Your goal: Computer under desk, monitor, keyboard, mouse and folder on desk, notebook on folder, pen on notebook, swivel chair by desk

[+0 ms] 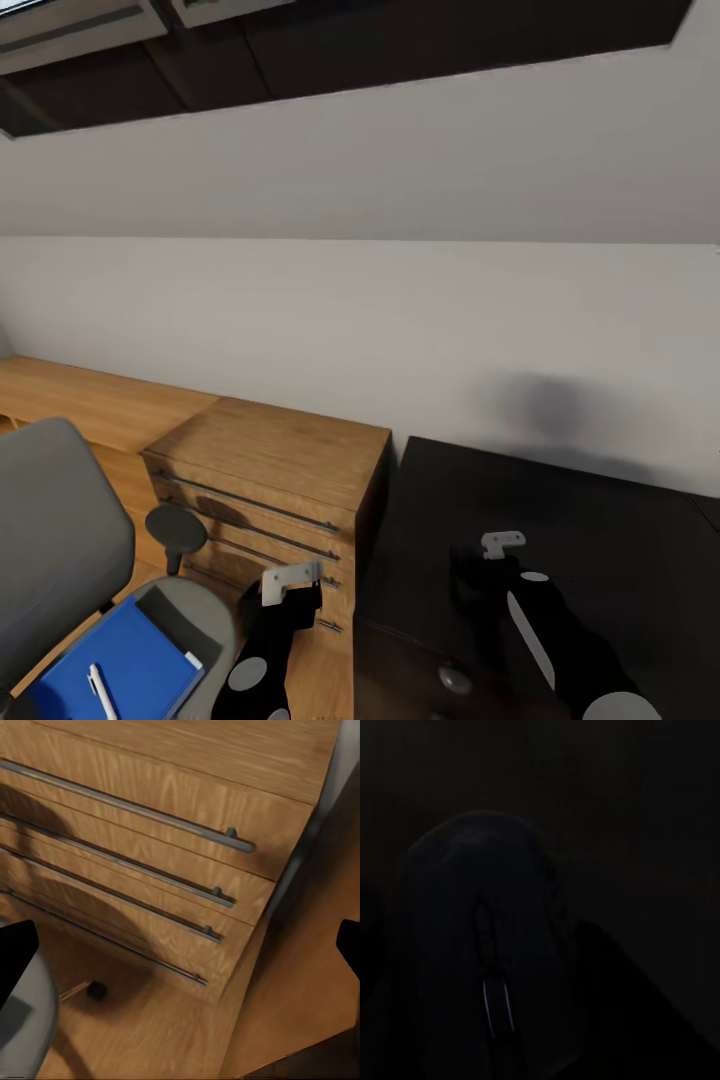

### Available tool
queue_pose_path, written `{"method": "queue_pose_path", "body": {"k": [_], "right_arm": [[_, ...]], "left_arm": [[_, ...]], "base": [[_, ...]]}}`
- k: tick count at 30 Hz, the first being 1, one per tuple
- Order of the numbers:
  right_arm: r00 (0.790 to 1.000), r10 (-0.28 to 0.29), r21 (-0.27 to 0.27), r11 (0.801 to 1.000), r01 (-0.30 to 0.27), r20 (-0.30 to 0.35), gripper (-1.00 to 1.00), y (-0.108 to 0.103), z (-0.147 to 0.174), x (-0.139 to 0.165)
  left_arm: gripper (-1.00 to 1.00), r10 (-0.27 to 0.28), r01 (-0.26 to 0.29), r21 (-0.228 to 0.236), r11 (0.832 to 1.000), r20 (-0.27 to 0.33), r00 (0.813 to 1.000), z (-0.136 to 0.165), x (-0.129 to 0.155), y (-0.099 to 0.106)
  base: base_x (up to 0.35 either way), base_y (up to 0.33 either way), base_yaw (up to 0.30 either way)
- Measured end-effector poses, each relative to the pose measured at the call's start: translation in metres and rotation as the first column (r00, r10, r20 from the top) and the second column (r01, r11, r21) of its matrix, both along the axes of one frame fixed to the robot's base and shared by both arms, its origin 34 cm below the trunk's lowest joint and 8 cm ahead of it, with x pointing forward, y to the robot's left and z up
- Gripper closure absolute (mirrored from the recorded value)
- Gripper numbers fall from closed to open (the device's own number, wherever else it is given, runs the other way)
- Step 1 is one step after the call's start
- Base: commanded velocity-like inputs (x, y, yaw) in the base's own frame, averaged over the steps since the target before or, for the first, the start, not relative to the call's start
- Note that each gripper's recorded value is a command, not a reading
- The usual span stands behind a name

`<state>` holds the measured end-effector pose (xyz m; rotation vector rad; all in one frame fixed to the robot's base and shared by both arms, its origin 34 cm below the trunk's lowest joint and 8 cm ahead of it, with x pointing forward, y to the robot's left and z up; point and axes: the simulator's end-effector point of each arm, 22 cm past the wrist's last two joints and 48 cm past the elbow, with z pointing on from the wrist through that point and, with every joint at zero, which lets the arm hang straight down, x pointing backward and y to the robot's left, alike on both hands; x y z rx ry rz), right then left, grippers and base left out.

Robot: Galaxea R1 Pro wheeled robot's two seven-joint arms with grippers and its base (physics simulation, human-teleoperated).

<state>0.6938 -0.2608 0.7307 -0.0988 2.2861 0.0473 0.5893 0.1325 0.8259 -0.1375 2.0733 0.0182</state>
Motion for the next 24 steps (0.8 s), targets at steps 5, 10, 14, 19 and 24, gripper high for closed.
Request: {"method": "queue_pose_path", "body": {"k": [5,10,14,19,24], "right_arm": [[1.000,0.001,0.000,1.000,-0.001,0.000,1.00,0.0008,-0.0002,0.0001],[1.000,0.003,0.001,1.000,-0.003,0.002,1.00,0.0018,0.0004,0.0005],[1.000,0.004,0.001,1.000,-0.004,0.003,1.00,0.0019,0.0006,0.0006],[1.000,0.005,0.003,1.000,-0.005,0.003,1.00,0.0031,0.0010,0.0004],[1.000,0.005,0.004,1.000,-0.005,0.004,1.00,0.0034,0.0011,0.0003]], "left_arm": [[-1.00,0.000,0.000,0.000,1.000,0.000,1.000,-0.0002,0.0002,0.0001],[-1.00,0.000,0.000,0.000,1.000,-0.001,1.000,-0.0003,0.0002,0.0001],[-1.00,0.000,0.000,0.000,1.000,-0.001,1.000,-0.0002,0.0002,0.0001],[-1.00,0.000,0.000,0.000,1.000,0.000,1.000,0.0001,0.0000,0.0001],[-1.00,0.001,-0.001,0.000,1.000,0.000,1.000,0.0002,-0.0001,0.0004]], "base": [[-0.255,0.038,0.000],[-0.316,0.124,0.000],[-0.278,0.198,0.000],[-0.072,0.294,0.000],[0.033,0.310,0.000]]}}
